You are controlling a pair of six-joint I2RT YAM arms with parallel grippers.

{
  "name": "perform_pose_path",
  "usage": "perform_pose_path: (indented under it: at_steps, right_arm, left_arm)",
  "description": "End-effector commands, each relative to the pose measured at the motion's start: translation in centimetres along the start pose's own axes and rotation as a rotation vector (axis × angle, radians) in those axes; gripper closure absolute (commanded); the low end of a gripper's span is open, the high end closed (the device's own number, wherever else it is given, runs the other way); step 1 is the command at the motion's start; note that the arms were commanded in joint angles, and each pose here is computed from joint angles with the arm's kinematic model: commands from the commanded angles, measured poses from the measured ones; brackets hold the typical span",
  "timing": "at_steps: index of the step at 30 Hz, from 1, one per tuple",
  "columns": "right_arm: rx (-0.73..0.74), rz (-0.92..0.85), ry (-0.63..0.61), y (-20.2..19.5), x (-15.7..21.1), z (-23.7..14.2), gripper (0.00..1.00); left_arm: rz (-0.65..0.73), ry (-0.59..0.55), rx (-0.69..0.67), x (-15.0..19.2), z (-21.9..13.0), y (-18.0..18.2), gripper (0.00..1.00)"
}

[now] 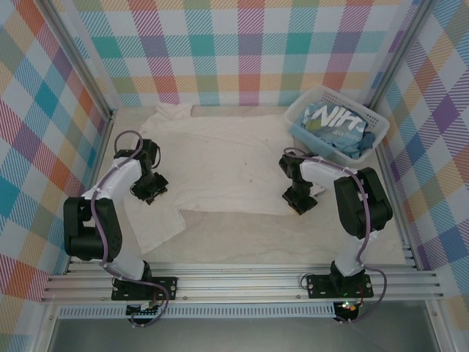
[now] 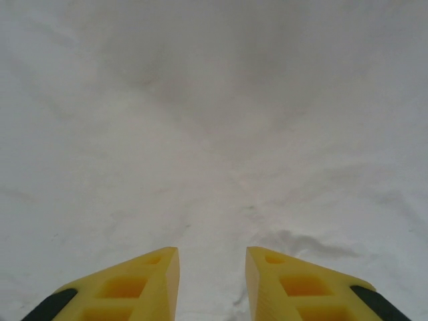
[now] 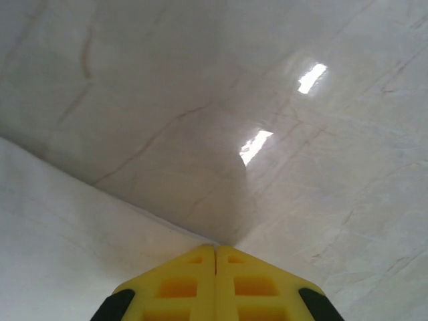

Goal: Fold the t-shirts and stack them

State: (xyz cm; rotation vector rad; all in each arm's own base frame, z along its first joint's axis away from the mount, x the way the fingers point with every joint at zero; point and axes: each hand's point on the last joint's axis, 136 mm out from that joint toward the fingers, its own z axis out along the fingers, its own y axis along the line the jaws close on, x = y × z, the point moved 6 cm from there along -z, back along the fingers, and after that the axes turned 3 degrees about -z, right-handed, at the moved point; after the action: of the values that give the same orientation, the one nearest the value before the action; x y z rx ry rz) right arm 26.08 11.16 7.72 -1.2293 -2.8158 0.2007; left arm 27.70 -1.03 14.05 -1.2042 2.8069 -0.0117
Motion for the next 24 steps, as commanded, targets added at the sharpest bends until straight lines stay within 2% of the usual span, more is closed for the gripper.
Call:
perform_pose_path:
  at_steps: [1,7,10,18,24]
  right_arm:
    - [-0.028,-0.023,-0.027,0.0,-0.1,-0.6,1.0]
    - [-0.023,-0.071,-0.046,0.2,-0.4,0.2,1.0]
    - [-0.023,-0.09,-0.046,0.3,-0.5,0.4,1.0]
    - [-0.023,-0.13,-0.057,0.7,-1.3,0.6,1.0]
    - [-0.019,-0.125,-0.035,0.1,-2.1,0.9,1.0]
  left_arm:
    - [-0.025,0.032,-0.107,1.5,-0.2,3.6,0.63]
    - [-0.121,0.103,-0.209,3.0,0.5,9.8,0.61]
    - [-0.131,0.108,-0.228,3.1,-0.3,10.1,0.62]
    - [-0.345,0.271,-0.21,7.7,3.5,11.4,0.62]
    - [-0.385,0.262,-0.231,8.5,4.3,11.8,0.62]
